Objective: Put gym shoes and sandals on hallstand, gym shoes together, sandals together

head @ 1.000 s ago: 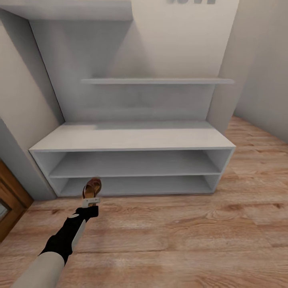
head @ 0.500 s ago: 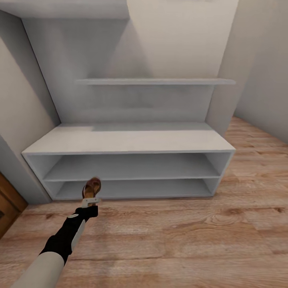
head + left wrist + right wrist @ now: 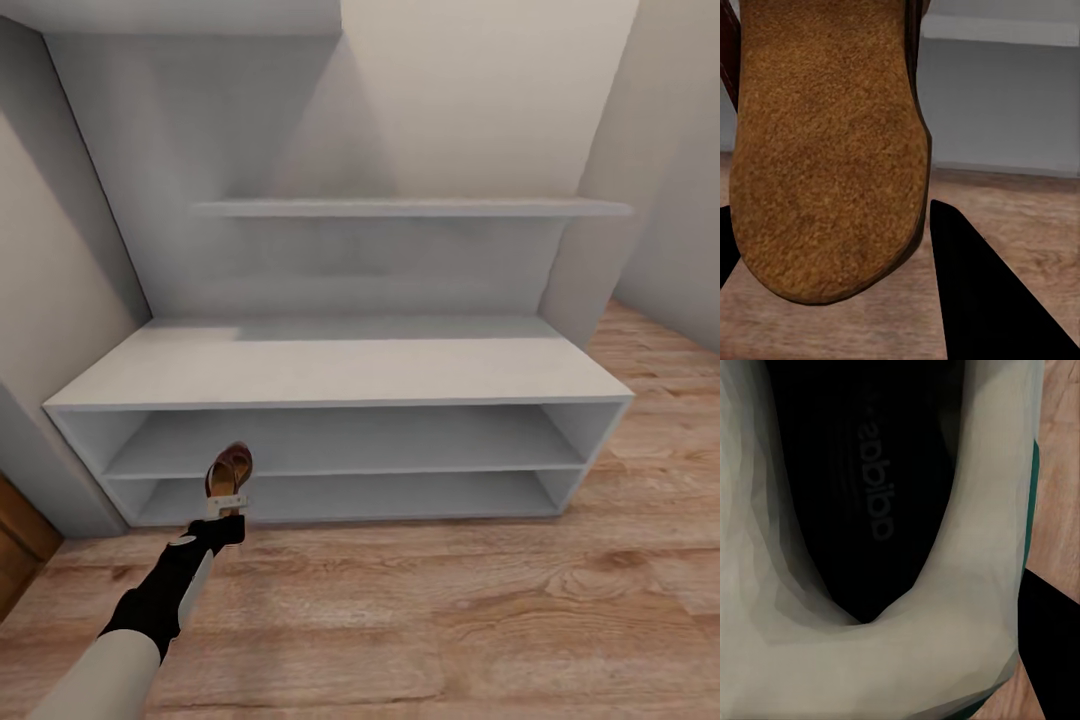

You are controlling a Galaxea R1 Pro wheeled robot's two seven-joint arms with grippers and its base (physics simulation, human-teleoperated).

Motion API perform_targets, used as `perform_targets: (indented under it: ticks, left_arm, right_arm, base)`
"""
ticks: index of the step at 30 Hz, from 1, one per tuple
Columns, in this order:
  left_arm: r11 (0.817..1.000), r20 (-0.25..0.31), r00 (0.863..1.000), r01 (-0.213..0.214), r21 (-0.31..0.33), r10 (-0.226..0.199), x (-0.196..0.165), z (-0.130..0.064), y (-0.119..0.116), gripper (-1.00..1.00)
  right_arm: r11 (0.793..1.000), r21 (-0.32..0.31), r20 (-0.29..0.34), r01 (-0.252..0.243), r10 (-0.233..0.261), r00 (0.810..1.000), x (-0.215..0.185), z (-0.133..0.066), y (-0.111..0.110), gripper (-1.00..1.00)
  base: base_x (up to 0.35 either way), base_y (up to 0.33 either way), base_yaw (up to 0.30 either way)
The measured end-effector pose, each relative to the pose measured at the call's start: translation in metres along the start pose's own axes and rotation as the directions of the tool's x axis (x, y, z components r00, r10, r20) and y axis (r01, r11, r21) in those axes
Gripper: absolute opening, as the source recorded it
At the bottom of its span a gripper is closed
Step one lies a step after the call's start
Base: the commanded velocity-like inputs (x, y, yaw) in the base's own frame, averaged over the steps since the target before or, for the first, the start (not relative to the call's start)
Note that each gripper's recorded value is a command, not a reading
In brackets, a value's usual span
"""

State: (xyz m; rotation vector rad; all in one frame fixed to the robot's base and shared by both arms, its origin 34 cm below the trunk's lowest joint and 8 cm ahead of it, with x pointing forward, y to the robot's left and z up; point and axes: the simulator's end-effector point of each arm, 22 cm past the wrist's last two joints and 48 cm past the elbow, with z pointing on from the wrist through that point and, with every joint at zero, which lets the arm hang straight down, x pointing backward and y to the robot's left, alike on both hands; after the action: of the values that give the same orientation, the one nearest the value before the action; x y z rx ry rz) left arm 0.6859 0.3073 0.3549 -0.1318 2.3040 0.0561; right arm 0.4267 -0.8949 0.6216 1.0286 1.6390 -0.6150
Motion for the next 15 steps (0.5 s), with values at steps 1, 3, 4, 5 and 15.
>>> perform_targets:
  ticks: [1,3,4,5,15]
  left_arm:
    - [1.000,0.000,1.000,0.000,0.000,0.000,0.0002,0.0000,0.0000,-1.00]
    - [1.000,-0.001,1.000,0.000,0.000,0.000,0.0003,0.0000,0.0000,-1.00]
    - [1.000,-0.001,1.000,0.000,0.000,0.000,0.0005,0.0001,0.0000,-1.00]
    - [1.000,-0.001,1.000,0.000,0.000,0.000,0.0007,0.0001,0.0000,-1.00]
    - [1.000,-0.002,1.000,-0.001,0.000,0.001,0.0011,0.0004,0.0000,-1.00]
  right_arm:
    - [1.000,0.000,0.000,0.000,0.000,1.000,0.0000,0.0000,0.0000,-1.00]
    - [1.000,0.000,0.000,0.000,0.000,1.000,-0.0001,0.0000,0.0000,-1.00]
    - [1.000,0.000,0.000,0.000,0.000,1.000,-0.0001,0.0000,0.0000,-1.00]
    - [1.000,0.000,0.000,0.000,0.000,1.000,-0.0001,0.0000,0.0000,-1.00]
    - [1.000,0.000,0.001,0.000,0.000,1.000,0.0000,0.0001,0.0001,-1.00]
  base:
    - [0.299,0.022,0.000]
    - [0.301,0.009,0.000]
    - [0.302,0.005,0.000]
    - [0.303,-0.002,0.000]
    - [0.180,-0.055,0.000]
